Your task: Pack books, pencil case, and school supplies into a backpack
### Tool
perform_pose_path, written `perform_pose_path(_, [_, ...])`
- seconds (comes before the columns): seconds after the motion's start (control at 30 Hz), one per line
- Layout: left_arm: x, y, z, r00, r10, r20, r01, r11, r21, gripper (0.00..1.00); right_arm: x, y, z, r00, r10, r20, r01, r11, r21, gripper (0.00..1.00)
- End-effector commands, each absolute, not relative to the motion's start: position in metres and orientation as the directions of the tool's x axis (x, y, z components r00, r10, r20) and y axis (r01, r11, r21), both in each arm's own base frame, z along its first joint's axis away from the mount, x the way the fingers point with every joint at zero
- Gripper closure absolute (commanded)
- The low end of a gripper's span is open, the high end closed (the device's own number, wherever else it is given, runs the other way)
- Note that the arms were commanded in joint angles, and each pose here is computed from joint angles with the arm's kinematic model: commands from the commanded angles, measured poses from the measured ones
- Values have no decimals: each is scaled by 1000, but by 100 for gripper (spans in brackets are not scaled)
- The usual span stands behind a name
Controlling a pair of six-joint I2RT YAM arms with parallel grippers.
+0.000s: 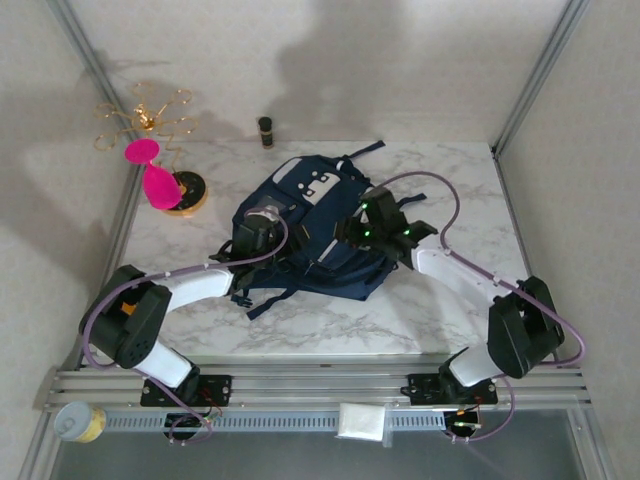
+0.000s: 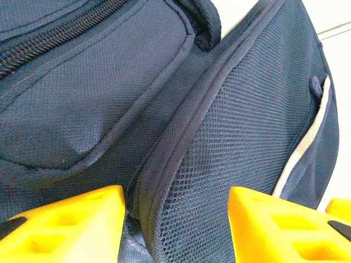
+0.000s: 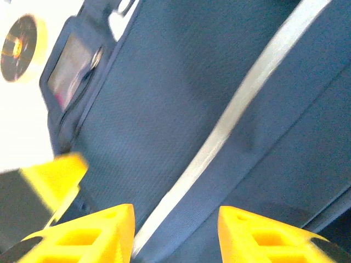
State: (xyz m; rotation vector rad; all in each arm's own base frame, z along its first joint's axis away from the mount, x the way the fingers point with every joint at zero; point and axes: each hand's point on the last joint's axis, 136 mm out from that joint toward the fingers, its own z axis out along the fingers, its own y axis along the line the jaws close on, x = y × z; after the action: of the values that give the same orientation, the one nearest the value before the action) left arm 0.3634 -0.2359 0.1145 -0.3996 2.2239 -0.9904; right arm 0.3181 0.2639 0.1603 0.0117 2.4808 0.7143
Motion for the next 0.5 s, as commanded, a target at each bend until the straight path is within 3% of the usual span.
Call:
perform_pose_path(0.0, [363,-246,131,-729,-546,-412,24,581,-813,48,274,278,145,-874,153,-461,-82,889,450,57])
perform_pose_path(0.17, [359,-234,136,-719,-547,-428,18,601,-799,47,240,312,123,-879,170,-445,-18,922,388,57])
perform_pose_path(0.27, [359,-222,132,-714,-556,-425,-9,615,-789,47,238,323,107,-880,193,-434,27,932,360,63])
perform_pose_path(0.47, [360,-211,136,-701,-555,-448,1,627,-779,46,243,341,90,-869,261,-421,101,926,365,65])
